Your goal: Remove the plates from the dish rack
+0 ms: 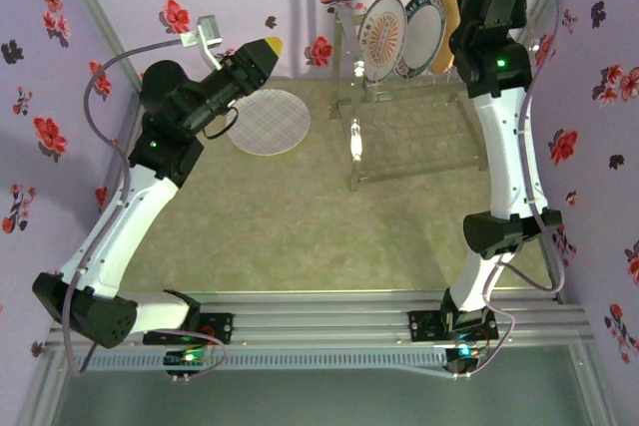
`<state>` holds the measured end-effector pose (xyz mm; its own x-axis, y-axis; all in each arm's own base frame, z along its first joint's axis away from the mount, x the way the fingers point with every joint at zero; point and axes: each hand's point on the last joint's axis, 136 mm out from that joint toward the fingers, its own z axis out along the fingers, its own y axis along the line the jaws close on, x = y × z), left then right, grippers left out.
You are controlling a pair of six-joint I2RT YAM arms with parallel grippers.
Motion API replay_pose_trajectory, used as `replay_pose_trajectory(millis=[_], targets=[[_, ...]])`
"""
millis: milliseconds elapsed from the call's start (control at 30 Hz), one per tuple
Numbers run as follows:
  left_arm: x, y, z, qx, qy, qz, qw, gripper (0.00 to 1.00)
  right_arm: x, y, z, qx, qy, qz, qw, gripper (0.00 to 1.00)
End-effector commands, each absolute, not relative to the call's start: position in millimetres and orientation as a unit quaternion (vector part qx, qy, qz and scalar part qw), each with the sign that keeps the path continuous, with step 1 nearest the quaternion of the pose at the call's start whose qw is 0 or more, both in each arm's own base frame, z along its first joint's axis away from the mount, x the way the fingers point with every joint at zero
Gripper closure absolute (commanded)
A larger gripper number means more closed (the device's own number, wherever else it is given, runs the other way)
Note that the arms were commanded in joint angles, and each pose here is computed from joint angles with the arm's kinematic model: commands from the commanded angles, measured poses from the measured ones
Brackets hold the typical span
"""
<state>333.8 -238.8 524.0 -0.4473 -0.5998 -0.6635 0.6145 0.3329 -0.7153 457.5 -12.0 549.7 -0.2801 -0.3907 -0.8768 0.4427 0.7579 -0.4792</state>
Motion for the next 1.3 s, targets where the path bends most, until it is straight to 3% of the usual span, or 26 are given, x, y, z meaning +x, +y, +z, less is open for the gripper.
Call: replay_pose_trajectory(millis=[0,333,600,867,1267], targets=[[326,-238,547,0.014,0.598,-0.590,0.541,0.34,435,-23,593,0.060,0.677,-0.370,0.633,1.00],[325,-249,549,0.021,0.598,-0.600,0.531,0.34,402,-41,628,0.098,0.640,-0.409,0.643,1.00],[322,-274,547,0.038,0.604,-0.612,0.510,0.35,362,-51,649,0.138,0.623,-0.377,0.671,1.00],[312,-312,540,0.084,0.621,-0.609,0.486,0.34,311,-54,657,0.171,0.617,-0.281,0.715,1.00],[290,-383,523,0.173,0.659,-0.574,0.454,0.32,258,-22,627,0.148,0.653,-0.043,0.741,1.00]])
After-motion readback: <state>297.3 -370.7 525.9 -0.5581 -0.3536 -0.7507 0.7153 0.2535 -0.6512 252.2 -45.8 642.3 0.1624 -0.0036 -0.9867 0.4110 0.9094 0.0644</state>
